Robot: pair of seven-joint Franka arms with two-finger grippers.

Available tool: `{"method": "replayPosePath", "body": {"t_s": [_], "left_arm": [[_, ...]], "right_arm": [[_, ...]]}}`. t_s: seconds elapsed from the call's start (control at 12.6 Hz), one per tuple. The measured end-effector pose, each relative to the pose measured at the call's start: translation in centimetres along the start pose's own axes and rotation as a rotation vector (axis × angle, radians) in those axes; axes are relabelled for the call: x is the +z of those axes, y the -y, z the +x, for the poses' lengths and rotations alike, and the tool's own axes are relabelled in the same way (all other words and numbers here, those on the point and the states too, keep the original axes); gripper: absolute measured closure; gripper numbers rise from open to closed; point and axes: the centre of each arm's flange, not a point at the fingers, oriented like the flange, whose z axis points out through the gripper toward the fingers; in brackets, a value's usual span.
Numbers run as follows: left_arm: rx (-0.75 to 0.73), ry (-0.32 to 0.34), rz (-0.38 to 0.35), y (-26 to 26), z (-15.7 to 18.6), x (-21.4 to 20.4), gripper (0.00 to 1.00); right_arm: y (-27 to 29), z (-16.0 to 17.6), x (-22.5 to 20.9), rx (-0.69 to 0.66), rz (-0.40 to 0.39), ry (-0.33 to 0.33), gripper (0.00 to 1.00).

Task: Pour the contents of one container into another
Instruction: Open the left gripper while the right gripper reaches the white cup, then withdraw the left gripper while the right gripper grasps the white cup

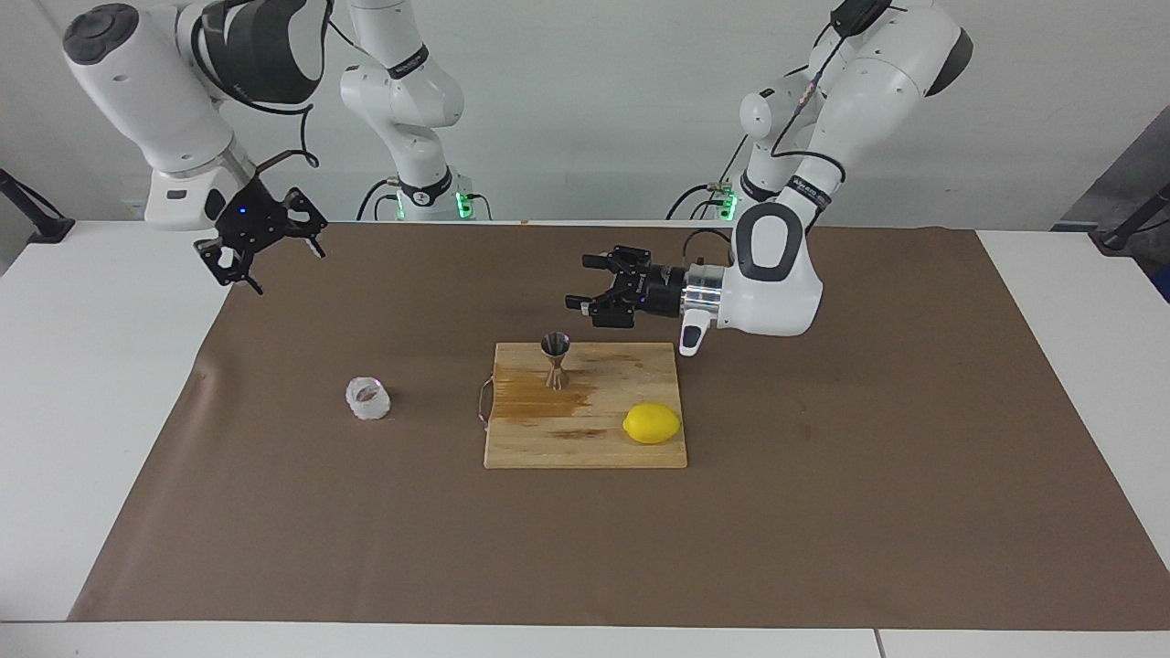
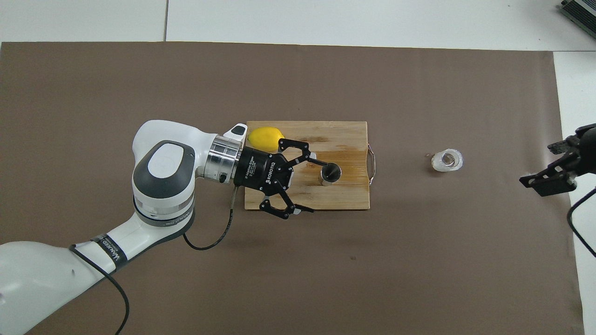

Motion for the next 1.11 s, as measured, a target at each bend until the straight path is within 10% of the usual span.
{"method": "replayPosePath", "body": {"t_s": [0.48,1.11], "left_arm": [[0.165,-0.287,0.163,0.7,0.2,-3.6,0.0],[0.546,-0.73,0.526,-0.8,-5.6,-4.7,0.0]], "right_arm": [[-4.5,-4.1,7.5,-0.521,0.131,-0.168,0.0],[-8.9,-3.5,21.0,-0.657,0.145,-0.386,0.0]]}}
